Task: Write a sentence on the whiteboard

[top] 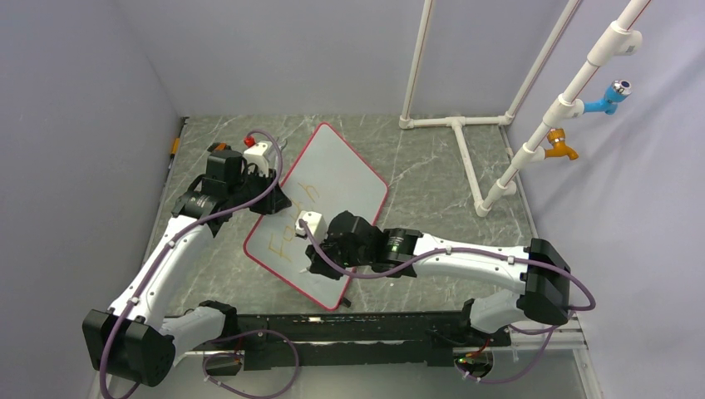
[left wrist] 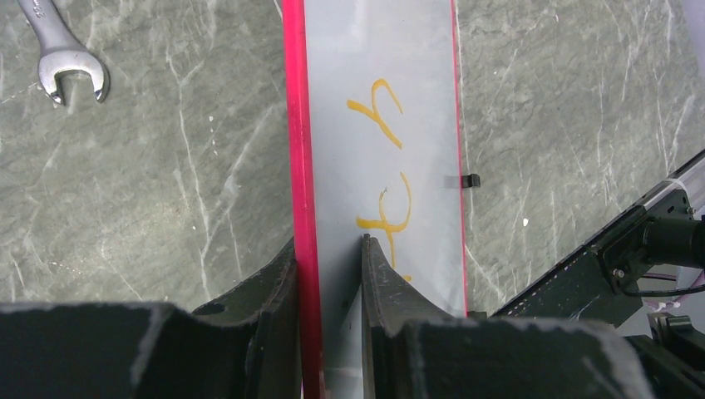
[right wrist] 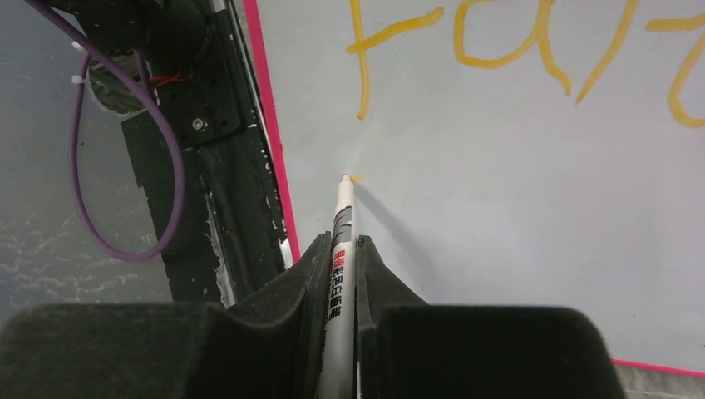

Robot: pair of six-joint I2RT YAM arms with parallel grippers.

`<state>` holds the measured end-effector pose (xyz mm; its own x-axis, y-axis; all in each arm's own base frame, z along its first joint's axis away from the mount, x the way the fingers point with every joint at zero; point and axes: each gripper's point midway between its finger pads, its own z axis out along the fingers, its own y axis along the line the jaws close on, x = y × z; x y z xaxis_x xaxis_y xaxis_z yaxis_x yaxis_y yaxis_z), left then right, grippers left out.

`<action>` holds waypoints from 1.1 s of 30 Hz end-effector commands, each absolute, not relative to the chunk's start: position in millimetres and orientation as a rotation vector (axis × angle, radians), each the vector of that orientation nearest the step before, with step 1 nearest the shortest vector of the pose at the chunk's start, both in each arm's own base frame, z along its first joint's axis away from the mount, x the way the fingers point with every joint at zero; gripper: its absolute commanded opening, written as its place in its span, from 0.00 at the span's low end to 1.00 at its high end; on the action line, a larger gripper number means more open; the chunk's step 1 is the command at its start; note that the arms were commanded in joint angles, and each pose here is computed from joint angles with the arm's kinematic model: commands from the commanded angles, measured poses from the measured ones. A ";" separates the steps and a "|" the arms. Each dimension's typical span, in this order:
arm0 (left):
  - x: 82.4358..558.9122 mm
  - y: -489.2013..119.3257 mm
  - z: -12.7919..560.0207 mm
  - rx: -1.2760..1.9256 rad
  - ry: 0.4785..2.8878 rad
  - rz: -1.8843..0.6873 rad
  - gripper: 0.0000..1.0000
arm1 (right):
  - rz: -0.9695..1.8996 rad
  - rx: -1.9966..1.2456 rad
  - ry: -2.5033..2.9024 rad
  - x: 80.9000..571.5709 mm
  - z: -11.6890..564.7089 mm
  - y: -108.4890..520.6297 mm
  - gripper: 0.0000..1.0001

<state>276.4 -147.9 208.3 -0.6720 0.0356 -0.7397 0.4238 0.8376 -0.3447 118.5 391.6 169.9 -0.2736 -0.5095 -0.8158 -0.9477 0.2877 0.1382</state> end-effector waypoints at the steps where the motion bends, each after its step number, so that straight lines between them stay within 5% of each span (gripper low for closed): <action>1: 295.7 -126.7 218.1 0.431 2.150 -0.439 0.00 | 0.894 -1.305 1.819 115.1 188.0 407.8 0.00; 33: 295.4 -126.3 217.5 0.430 2.150 -0.438 0.00 | 0.704 -1.249 1.922 125.2 163.5 384.8 0.00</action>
